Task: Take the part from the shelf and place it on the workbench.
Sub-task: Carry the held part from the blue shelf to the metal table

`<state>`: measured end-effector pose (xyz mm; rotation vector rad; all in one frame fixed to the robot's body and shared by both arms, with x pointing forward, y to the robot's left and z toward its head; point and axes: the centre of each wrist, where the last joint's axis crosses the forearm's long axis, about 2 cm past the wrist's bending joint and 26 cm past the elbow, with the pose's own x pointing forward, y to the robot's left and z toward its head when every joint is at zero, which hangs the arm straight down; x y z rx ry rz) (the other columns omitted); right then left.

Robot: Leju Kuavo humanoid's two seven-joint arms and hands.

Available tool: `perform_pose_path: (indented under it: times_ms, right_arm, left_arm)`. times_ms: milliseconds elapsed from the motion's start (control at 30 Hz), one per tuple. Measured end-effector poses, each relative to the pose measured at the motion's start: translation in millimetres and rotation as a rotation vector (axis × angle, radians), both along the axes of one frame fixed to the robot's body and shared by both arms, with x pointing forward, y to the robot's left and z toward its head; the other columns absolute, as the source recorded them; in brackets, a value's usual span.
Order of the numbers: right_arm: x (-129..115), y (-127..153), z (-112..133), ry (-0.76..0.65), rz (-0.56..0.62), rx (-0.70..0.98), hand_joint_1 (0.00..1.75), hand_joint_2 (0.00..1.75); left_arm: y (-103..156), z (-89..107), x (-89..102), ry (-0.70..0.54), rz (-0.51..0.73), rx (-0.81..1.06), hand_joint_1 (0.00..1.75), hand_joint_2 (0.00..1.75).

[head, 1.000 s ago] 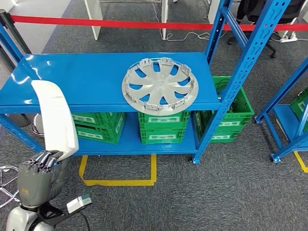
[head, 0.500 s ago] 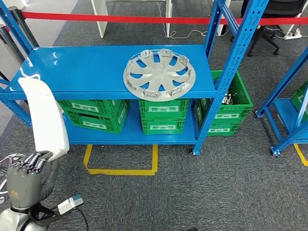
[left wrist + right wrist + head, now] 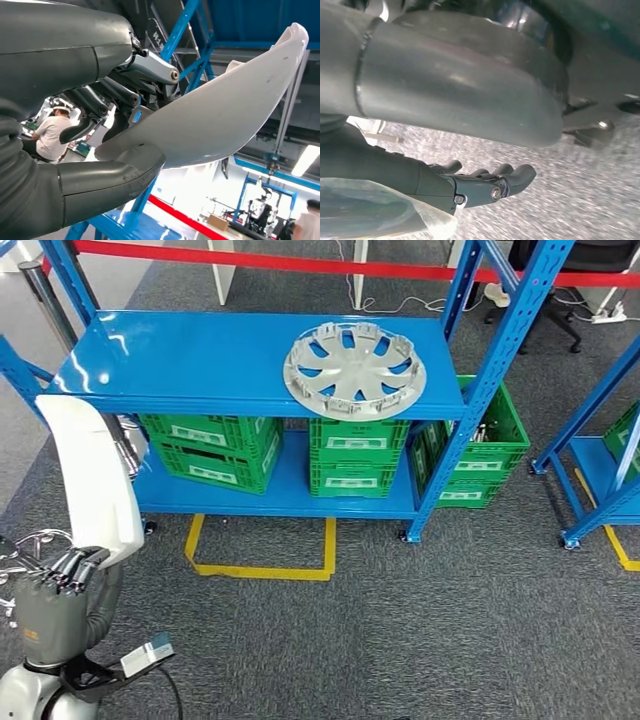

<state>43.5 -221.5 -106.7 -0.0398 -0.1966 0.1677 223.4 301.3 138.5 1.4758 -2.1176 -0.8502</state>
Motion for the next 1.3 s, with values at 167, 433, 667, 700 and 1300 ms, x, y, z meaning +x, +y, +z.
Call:
perform_pose_path:
  times_ms: [167,433,667,700,1300]
  right_arm:
    - [3.8,-0.9,0.3,0.0,-0.01,0.0,0.0,0.0]
    - [1.9,4.3,0.8,0.013,-0.025,0.013,0.0,0.0]
    - [3.5,4.4,1.0,0.005,-0.035,0.015,0.0,0.0]
    - [2.7,4.6,0.9,0.007,-0.036,0.015,0.0,0.0]
    - [5.6,6.1,1.5,0.007,-0.032,0.012,0.0,0.0]
  left_arm:
    - [3.1,1.1,0.6,-0.011,0.005,-0.003,1.75,1.75]
    - [7.8,1.2,-1.4,-0.014,0.012,0.006,1.75,1.75]
    - [7.8,1.8,-1.0,-0.017,0.01,0.008,1.75,1.75]
    - [7.9,1.9,-0.9,-0.018,0.01,0.009,1.75,1.75]
    - [7.6,3.5,2.8,-0.03,-0.007,0.018,1.75,1.75]
